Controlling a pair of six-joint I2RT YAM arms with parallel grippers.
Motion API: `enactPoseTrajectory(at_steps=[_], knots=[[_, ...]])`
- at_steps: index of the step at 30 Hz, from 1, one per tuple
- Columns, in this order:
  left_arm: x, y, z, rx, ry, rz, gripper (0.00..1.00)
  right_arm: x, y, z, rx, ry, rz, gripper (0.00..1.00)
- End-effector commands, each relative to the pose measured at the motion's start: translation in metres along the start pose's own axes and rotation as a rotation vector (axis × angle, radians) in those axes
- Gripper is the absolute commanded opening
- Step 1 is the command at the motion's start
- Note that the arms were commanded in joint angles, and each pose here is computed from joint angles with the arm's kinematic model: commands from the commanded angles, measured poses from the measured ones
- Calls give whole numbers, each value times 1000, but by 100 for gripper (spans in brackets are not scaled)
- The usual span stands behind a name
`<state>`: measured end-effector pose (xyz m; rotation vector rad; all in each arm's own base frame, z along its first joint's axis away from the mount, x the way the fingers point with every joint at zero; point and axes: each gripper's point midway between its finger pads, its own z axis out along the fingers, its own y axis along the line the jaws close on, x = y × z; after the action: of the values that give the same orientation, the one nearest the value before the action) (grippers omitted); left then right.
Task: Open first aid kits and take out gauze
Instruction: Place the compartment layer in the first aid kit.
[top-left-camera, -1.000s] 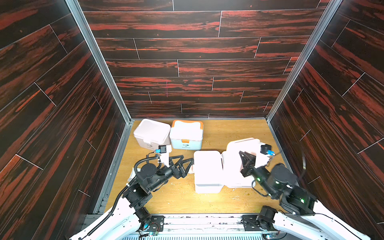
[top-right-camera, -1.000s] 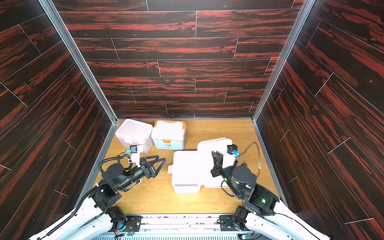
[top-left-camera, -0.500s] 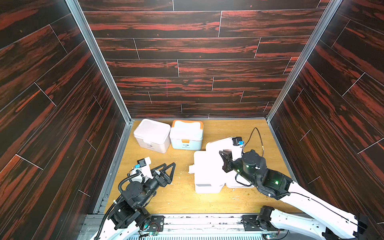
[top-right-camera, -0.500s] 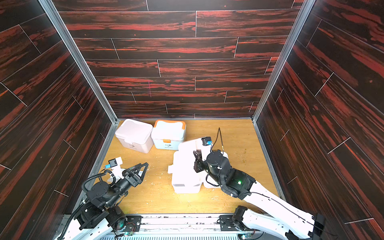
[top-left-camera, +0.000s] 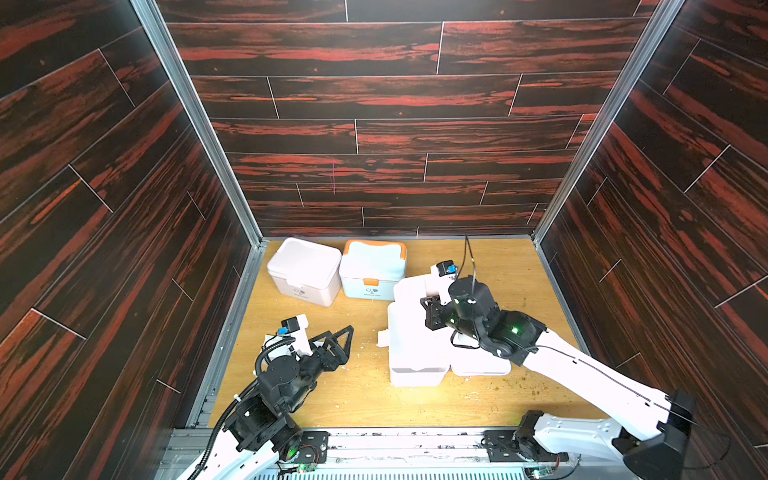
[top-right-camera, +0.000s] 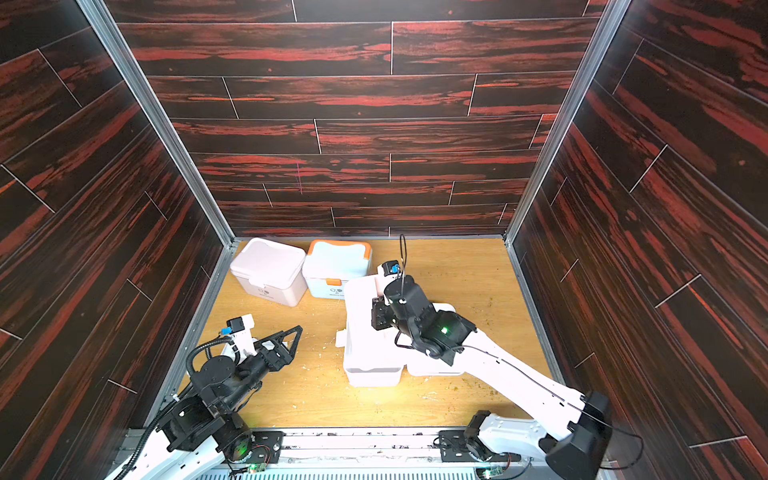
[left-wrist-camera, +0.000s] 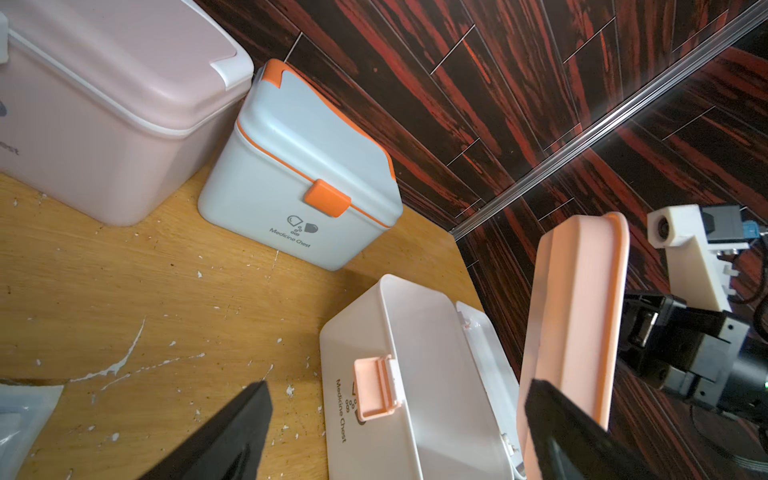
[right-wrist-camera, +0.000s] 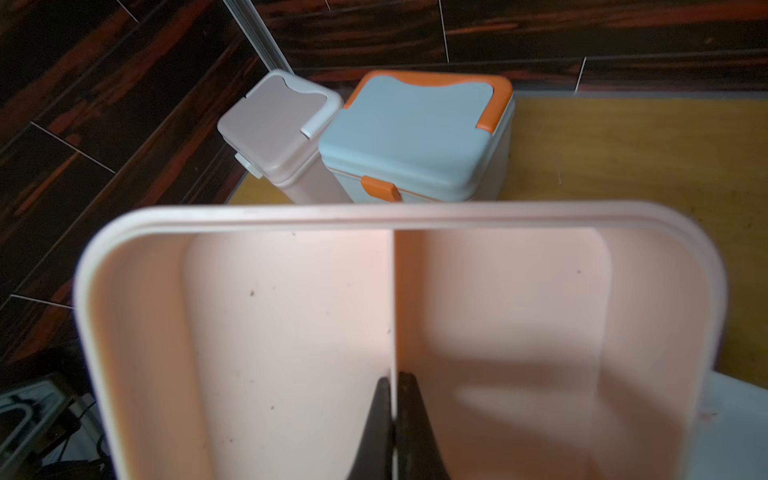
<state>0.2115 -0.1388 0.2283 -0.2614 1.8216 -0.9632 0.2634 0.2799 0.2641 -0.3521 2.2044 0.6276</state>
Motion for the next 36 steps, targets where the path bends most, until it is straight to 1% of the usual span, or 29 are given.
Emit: enactPoseTrajectory(at_steps=[1,5,10,13,18,21,23,28,36], knots=[[2,-4,4,17,13,9,100,6,9,6,-59,86,65,0],[7,-8,6,35,45,31,100,12,10,11,-83,147,104,0],[17,-26,6,145,94,60,100,22,5,20,-73,238,176,0],[22,-36,5,208,111,76,100,29,-9,26,28,292,229,0],[25,-41,5,239,125,90,100,44,-28,37,206,408,315,0],[24,-41,4,243,121,92,100,52,-39,45,318,471,314,0],[25,-40,5,238,121,91,100,55,-45,47,379,490,312,0],[26,-38,6,233,122,89,100,62,-50,56,440,518,318,0],[26,-37,6,229,122,89,100,70,-46,72,473,561,283,0]])
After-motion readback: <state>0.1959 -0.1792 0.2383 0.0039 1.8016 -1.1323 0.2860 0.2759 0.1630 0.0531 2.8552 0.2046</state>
